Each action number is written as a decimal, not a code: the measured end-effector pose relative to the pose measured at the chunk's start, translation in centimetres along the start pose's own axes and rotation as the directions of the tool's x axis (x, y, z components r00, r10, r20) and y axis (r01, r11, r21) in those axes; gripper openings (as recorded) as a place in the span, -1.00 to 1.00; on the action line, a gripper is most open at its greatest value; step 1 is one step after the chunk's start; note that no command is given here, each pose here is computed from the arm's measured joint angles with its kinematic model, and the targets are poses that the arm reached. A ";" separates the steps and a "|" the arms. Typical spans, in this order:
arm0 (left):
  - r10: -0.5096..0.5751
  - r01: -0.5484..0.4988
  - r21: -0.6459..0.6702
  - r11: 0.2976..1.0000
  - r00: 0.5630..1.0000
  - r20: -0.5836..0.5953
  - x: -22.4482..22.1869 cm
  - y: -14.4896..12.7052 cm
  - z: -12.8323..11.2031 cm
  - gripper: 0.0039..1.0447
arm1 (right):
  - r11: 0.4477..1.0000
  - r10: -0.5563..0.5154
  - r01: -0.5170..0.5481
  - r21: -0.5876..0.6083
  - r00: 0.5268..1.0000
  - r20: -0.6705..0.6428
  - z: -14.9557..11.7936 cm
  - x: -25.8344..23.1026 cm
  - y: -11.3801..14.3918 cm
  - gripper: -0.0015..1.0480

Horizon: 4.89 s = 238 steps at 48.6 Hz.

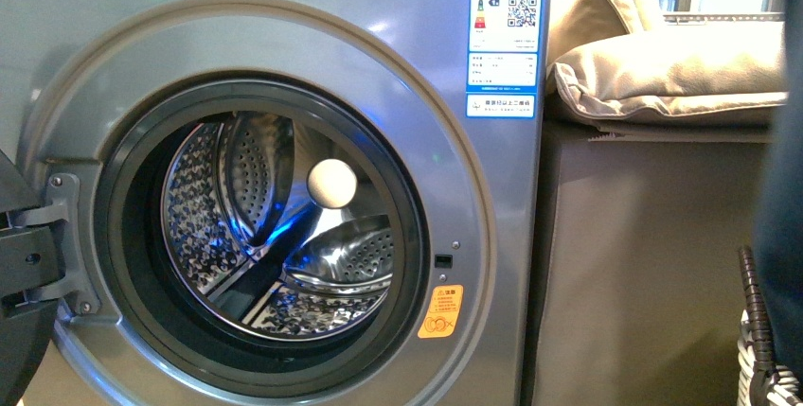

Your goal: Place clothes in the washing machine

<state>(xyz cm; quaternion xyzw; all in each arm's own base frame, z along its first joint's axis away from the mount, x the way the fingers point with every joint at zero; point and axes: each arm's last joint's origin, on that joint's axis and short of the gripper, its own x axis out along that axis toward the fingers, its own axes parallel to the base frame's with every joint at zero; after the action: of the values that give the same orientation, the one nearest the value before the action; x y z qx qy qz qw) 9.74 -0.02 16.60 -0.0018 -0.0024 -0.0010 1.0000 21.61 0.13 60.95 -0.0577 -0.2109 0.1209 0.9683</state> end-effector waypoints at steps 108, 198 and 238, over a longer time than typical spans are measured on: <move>-0.098 0.101 -0.314 0.944 0.995 0.024 1.2 1.2 1.4 0.88 | 0.908 0.385 -0.373 0.192 0.923 -0.029 -4.5 4.2 15.4 -0.90; -0.897 0.915 -0.012 0.404 0.399 0.189 21.6 -5.4 11.3 0.88 | 0.908 0.385 -0.373 0.192 0.922 -0.029 -4.5 4.2 15.4 -0.90; -0.956 0.979 0.035 0.202 0.190 0.222 21.4 -14.6 13.3 0.88 | 0.908 0.384 -0.372 0.192 0.923 -0.029 -4.5 4.2 15.4 -0.90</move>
<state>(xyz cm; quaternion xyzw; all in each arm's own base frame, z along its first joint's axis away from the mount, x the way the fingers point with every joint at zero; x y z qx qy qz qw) 31.09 -14.60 30.07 -0.0568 -0.1005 -0.6296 0.7683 24.02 15.76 56.06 -0.0124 -0.1514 0.3230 0.9341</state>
